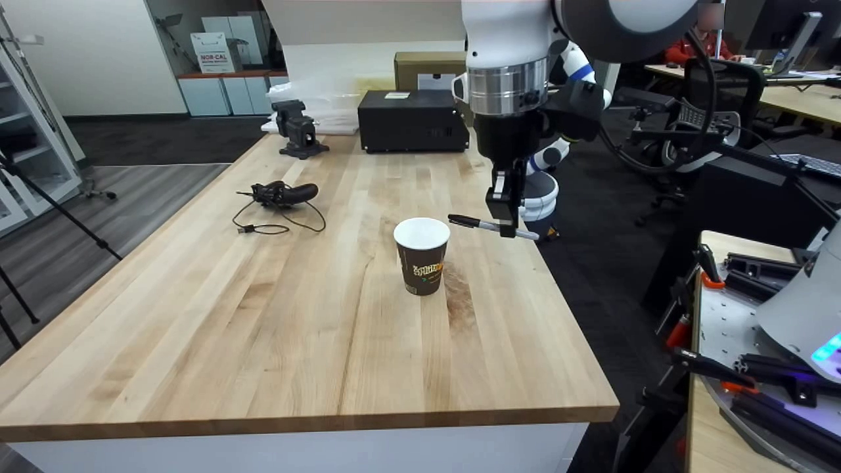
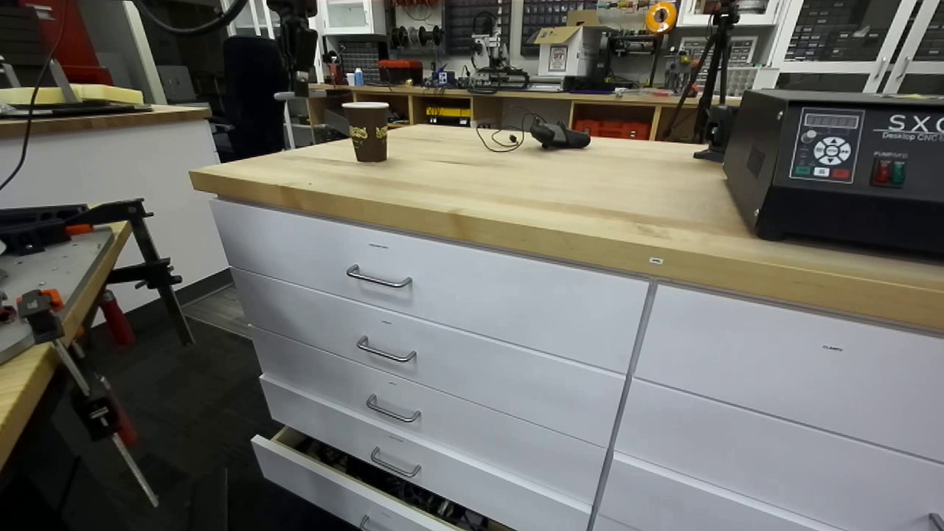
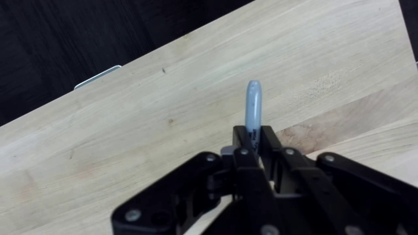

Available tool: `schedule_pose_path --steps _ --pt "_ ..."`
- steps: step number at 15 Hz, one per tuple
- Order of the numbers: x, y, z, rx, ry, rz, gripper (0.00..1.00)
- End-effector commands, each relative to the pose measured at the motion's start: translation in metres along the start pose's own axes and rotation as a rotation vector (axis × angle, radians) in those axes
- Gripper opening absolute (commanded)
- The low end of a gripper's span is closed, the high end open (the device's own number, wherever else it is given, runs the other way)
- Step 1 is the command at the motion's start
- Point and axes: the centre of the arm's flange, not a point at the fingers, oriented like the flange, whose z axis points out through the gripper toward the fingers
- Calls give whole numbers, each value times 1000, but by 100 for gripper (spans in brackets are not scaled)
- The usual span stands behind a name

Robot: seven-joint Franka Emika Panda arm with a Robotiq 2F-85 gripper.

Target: Put the marker inside the cup

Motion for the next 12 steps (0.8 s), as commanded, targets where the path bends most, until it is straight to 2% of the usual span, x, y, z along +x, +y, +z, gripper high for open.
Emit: schedule_pose_path --steps 1,12 --pt "-2 5 -17 -14 -25 -37 3" --pt "20 -8 -52 -39 -99 -178 3"
